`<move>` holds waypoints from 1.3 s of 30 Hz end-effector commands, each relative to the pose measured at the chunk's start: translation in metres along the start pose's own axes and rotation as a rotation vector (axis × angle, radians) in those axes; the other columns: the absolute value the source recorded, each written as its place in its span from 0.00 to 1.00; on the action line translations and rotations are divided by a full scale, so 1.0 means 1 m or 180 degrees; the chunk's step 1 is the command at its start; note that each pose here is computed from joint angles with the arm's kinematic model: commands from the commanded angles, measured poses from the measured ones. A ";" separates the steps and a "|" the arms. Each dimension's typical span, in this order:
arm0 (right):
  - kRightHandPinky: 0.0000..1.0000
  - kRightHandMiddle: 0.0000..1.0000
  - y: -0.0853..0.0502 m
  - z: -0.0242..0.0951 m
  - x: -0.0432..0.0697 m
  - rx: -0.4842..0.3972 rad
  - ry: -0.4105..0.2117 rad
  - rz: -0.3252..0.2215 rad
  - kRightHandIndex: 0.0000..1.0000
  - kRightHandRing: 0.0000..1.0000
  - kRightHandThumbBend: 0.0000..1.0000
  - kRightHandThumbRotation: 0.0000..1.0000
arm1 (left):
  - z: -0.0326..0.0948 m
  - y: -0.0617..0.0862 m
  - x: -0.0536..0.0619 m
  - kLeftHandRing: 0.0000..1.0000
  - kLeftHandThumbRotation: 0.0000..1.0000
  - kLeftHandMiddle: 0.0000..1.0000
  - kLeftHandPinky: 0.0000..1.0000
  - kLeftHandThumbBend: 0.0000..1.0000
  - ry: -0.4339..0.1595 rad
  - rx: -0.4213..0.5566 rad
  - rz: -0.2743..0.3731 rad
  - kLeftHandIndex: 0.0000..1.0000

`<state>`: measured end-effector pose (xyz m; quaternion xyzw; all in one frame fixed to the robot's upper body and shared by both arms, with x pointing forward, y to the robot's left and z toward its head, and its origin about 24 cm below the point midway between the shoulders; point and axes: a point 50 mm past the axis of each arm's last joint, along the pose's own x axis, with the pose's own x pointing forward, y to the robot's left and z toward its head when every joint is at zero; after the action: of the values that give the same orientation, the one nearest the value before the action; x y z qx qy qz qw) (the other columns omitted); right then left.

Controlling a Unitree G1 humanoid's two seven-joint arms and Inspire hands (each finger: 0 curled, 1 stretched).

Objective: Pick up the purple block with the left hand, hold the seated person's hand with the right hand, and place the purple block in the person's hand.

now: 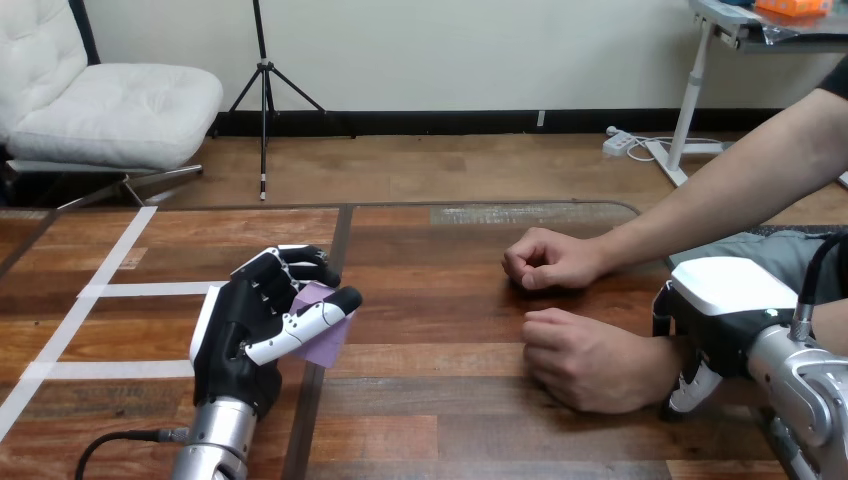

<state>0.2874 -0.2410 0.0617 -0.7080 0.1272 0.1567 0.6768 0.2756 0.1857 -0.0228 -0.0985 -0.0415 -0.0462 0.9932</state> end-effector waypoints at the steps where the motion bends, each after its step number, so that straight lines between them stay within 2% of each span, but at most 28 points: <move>1: 0.32 0.48 -0.036 0.002 -0.009 0.0012 -0.0077 -0.0444 0.49 0.41 0.80 0.00 | 0.023 -0.017 0.026 0.39 0.08 0.48 0.35 0.96 -0.0336 -0.0009 -0.0232 0.49; 19: 0.30 0.46 -0.051 0.010 -0.019 -0.0027 -0.0182 -0.0568 0.49 0.39 0.80 0.00 | 0.025 -0.034 0.033 0.40 0.08 0.48 0.36 0.96 -0.0401 -0.0037 -0.0346 0.49; 29: 0.27 0.43 -0.055 0.015 -0.023 -0.0036 -0.0241 -0.0671 0.49 0.35 0.81 0.00 | 0.025 -0.039 0.035 0.41 0.08 0.49 0.36 0.95 -0.0402 -0.0039 -0.0424 0.49; 39: 0.26 0.43 -0.060 0.019 -0.025 -0.0057 -0.0280 -0.0688 0.49 0.34 0.80 0.00 | 0.024 -0.043 0.037 0.40 0.09 0.48 0.36 0.96 -0.0360 -0.0067 -0.0443 0.49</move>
<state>0.2803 -0.2225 0.0970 -0.7096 0.0625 0.1470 0.6862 0.2838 0.1540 -0.0179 -0.1175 -0.0483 -0.0864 0.9881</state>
